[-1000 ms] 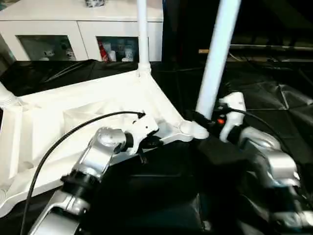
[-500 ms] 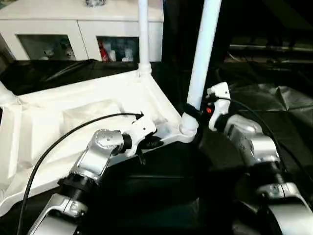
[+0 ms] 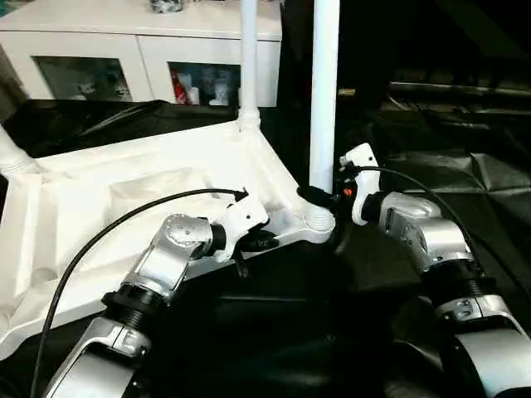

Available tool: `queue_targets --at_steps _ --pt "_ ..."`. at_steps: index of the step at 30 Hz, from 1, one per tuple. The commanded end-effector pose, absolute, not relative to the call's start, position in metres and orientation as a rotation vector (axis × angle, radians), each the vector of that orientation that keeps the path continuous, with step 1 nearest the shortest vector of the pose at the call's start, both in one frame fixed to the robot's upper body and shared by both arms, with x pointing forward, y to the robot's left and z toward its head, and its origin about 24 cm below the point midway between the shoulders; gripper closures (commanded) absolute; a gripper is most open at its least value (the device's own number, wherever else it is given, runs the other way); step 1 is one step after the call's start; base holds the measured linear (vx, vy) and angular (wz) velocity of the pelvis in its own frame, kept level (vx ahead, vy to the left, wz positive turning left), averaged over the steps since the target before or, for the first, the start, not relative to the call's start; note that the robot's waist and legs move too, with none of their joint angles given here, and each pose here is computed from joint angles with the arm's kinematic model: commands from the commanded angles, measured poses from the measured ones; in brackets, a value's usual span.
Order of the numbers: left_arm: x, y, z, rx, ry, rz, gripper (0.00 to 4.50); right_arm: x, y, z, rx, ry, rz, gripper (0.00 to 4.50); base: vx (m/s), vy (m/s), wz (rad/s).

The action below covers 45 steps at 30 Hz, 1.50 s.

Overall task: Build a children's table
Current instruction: Insert table leg to table base

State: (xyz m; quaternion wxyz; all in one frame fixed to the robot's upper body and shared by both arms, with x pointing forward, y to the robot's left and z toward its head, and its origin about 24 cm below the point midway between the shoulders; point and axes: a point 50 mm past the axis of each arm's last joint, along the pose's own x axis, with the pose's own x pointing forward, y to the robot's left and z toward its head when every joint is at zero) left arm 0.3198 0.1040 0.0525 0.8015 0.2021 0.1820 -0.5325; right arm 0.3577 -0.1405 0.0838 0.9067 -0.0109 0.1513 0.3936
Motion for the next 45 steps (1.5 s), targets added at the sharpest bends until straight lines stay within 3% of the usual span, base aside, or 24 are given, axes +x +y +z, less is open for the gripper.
queue_targets --at_steps 1,13,18,19,23,29,39,45 --pt "0.315 0.106 0.041 0.426 0.438 -1.173 4.5 0.357 -0.151 0.078 -0.058 0.366 0.786 2.6 0.0 0.0 0.0" --pt "0.314 0.103 0.044 0.429 0.413 -1.189 4.5 0.359 -0.152 0.061 0.083 0.337 0.699 2.6 0.0 0.0 0.0" --pt "0.315 0.102 0.044 0.432 0.408 -1.187 4.5 0.356 -0.16 0.052 0.206 0.333 0.642 2.6 0.0 0.0 0.0" --pt "0.317 0.102 0.045 0.432 0.402 -1.18 4.5 0.351 -0.164 0.045 0.274 0.331 0.627 2.6 0.0 0.0 0.0" --pt "0.321 0.102 0.047 0.43 0.385 -1.155 4.5 0.337 -0.169 0.026 0.356 0.325 0.597 2.61 0.0 0.0 0.0" --pt "0.323 0.102 0.049 0.429 0.378 -1.14 4.5 0.329 -0.169 0.018 0.376 0.288 0.57 2.61 0.0 0.0 0.0" --pt "0.33 0.107 0.054 0.461 0.385 -1.135 4.5 0.314 -0.164 0.016 0.307 0.125 0.485 2.61 0.0 0.0 0.0" --pt "0.333 0.109 0.055 0.466 0.385 -1.121 4.5 0.306 -0.159 0.011 0.288 0.104 0.468 2.61 0.0 0.0 0.0"
